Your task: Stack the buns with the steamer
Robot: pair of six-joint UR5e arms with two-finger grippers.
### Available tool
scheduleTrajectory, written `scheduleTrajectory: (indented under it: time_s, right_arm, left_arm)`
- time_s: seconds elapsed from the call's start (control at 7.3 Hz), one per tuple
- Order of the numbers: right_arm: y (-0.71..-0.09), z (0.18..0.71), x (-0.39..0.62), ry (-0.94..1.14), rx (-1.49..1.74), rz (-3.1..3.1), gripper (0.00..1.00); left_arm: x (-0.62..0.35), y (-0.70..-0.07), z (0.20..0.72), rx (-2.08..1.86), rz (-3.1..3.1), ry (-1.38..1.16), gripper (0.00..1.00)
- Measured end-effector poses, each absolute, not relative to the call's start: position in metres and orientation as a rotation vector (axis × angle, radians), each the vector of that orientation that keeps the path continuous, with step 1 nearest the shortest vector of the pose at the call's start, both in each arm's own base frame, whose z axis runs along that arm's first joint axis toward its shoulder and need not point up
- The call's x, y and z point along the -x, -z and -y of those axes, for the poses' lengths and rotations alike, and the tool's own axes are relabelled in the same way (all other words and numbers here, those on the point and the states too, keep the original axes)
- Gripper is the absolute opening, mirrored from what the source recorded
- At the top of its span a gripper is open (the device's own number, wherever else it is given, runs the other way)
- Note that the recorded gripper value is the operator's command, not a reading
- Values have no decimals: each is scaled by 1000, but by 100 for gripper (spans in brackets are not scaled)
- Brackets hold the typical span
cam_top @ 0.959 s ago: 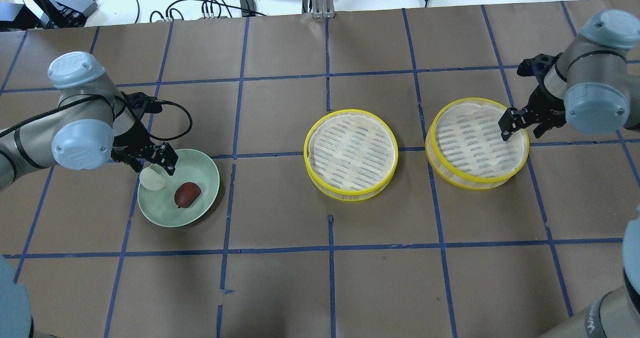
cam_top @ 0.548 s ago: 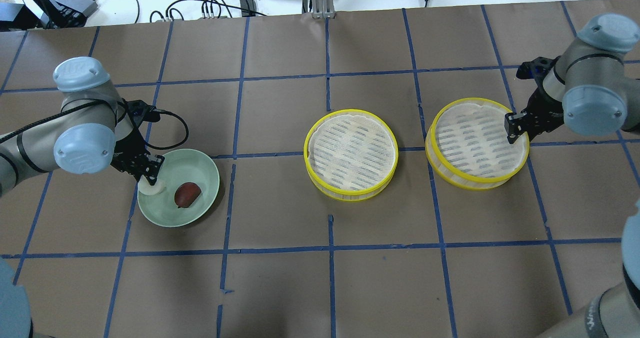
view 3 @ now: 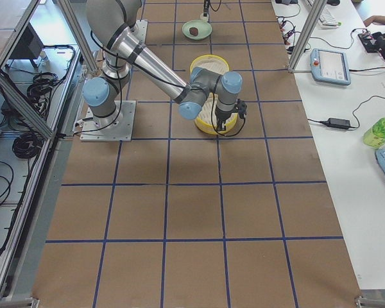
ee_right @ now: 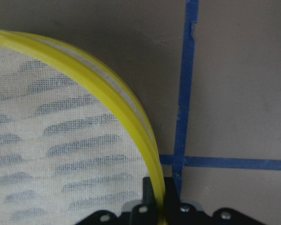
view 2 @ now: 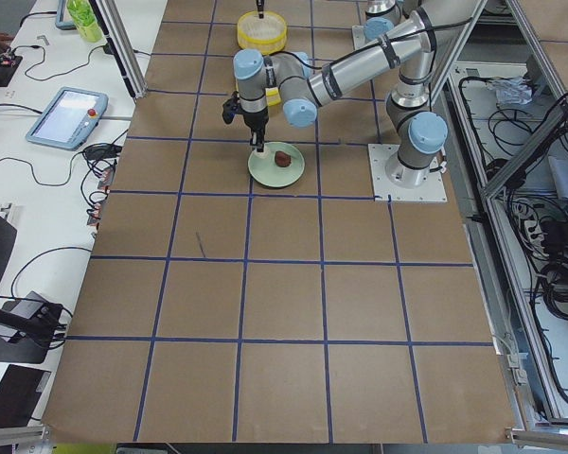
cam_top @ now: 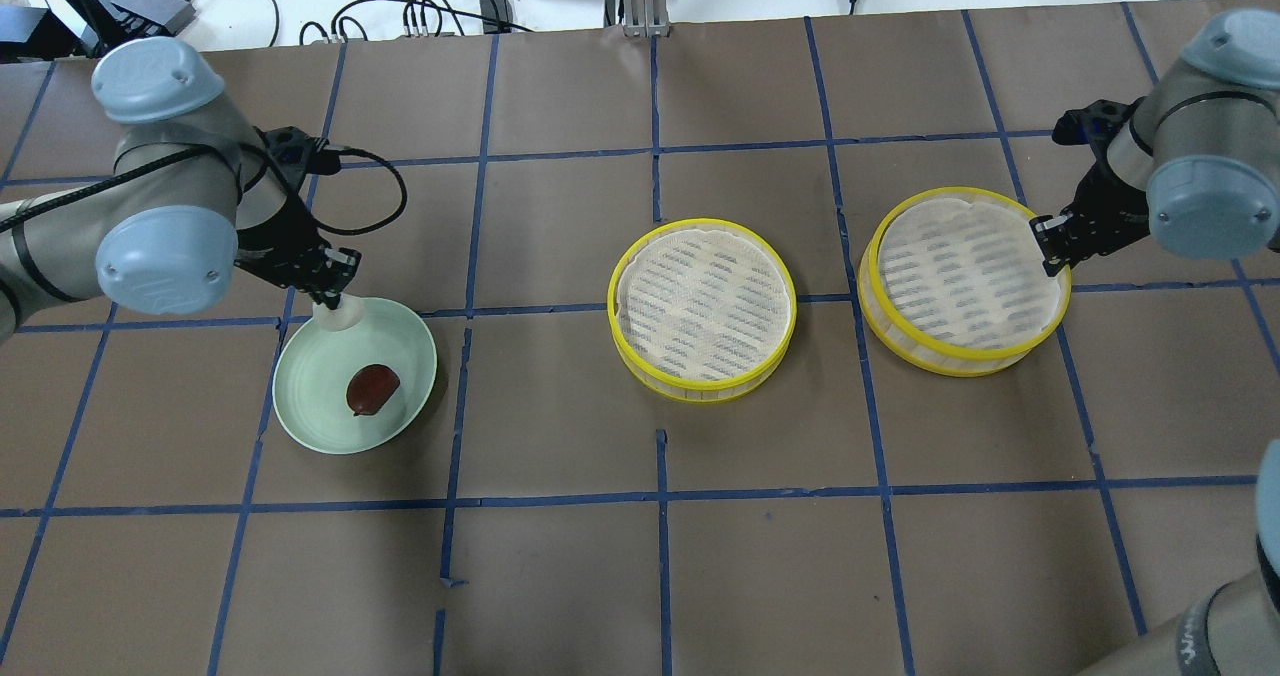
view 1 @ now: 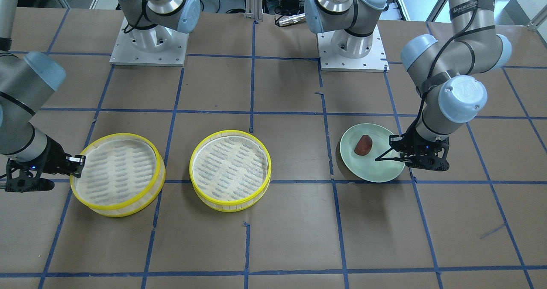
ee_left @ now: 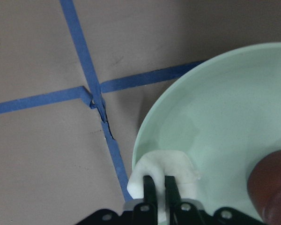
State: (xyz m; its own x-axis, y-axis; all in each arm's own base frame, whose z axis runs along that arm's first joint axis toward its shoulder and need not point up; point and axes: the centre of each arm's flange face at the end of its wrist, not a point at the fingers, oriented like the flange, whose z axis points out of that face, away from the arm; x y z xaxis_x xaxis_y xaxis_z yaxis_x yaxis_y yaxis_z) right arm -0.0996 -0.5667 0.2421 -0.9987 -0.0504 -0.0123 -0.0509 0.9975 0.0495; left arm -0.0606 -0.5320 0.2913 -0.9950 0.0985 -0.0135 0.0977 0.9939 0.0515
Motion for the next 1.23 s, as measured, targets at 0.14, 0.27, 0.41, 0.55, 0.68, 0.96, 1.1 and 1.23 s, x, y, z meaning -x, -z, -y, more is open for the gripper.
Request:
scheduleTrajectory:
  time_s: [0.14, 0.27, 0.41, 0.55, 0.68, 0.96, 1.1, 1.23]
  right_arm:
    - [-267, 569, 102, -82, 74, -3128, 3]
    - [-295, 572, 100, -84, 79, -3127, 3]
    - [-318, 572, 89, -82, 97, -3125, 3]
    - [-330, 572, 69, -79, 121, -3123, 4]
    - [-335, 573, 43, -80, 141, -3122, 4]
    - [-333, 573, -16, -86, 226, -3117, 4]
    - [-331, 570, -41, -92, 247, -3114, 4]
    - [-327, 567, -69, -96, 238, -3115, 4]
  left_arm:
    - [125, -299, 528, -58, -3188, -55, 3]
    - [184, -301, 521, 62, -3274, -27, 4]
    - [233, -301, 516, 214, -3360, 10, 82]
    - [267, -300, 508, 330, -3404, 16, 100]
    - [287, -297, 502, 386, -3418, 1, 100]
    - [298, -294, 498, 422, -3420, -14, 100]
    - [297, -298, 499, 364, -3420, 12, 100]
    - [285, -301, 504, 235, -3391, 72, 100]
